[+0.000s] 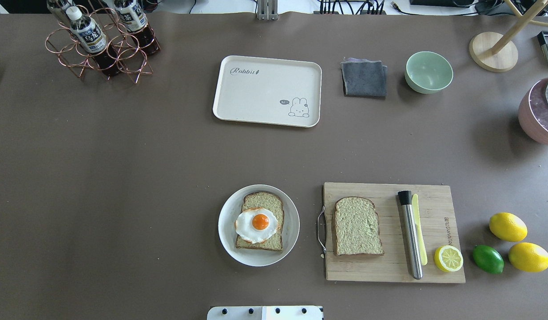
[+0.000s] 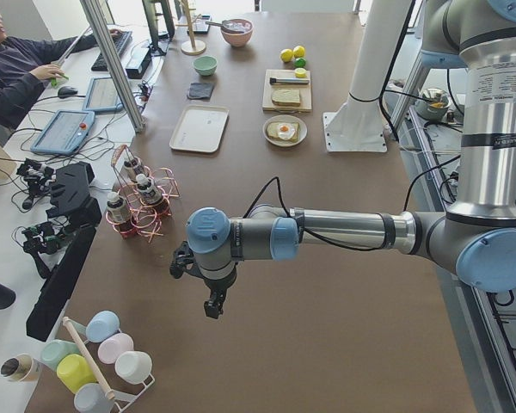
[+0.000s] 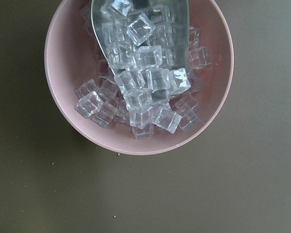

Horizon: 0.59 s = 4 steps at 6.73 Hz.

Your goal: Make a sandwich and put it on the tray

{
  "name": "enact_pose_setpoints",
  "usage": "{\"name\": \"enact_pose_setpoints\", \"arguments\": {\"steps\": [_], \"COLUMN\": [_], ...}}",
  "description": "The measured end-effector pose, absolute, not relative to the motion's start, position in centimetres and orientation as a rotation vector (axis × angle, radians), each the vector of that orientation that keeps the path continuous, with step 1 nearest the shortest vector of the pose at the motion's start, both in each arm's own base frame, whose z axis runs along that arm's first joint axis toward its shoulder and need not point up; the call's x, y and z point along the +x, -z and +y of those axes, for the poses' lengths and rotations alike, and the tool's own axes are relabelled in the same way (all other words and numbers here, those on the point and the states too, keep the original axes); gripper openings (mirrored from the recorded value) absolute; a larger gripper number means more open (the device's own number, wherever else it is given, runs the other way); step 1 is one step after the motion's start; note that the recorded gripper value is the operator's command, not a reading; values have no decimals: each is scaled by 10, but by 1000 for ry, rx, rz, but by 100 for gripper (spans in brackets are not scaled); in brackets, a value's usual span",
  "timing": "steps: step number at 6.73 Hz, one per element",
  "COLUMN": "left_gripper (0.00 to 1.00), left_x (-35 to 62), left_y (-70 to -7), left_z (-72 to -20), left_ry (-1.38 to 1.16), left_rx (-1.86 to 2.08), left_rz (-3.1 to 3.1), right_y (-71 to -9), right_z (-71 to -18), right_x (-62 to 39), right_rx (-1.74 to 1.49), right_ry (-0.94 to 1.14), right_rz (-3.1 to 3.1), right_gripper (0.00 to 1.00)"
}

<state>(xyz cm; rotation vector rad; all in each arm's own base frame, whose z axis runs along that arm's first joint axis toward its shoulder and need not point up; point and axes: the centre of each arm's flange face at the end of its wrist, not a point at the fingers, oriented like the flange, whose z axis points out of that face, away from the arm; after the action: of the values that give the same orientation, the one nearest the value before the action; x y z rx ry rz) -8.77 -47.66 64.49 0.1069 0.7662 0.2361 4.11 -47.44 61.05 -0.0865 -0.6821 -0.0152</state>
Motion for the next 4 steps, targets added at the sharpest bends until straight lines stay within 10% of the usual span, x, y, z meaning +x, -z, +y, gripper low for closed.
{"name": "enact_pose_setpoints", "arguments": {"steps": [4], "left_gripper": [98], "left_x": [-86], "left_y": [-633], "left_z": [-485], "left_ry": [-248], "left_rx": [139], "left_rz": [770], "right_y": [-603], "right_z": [-479], "right_x": [40], "right_rx": [-38], "right_ry": [31], "right_rz": [-695], "right_gripper": [100]}}
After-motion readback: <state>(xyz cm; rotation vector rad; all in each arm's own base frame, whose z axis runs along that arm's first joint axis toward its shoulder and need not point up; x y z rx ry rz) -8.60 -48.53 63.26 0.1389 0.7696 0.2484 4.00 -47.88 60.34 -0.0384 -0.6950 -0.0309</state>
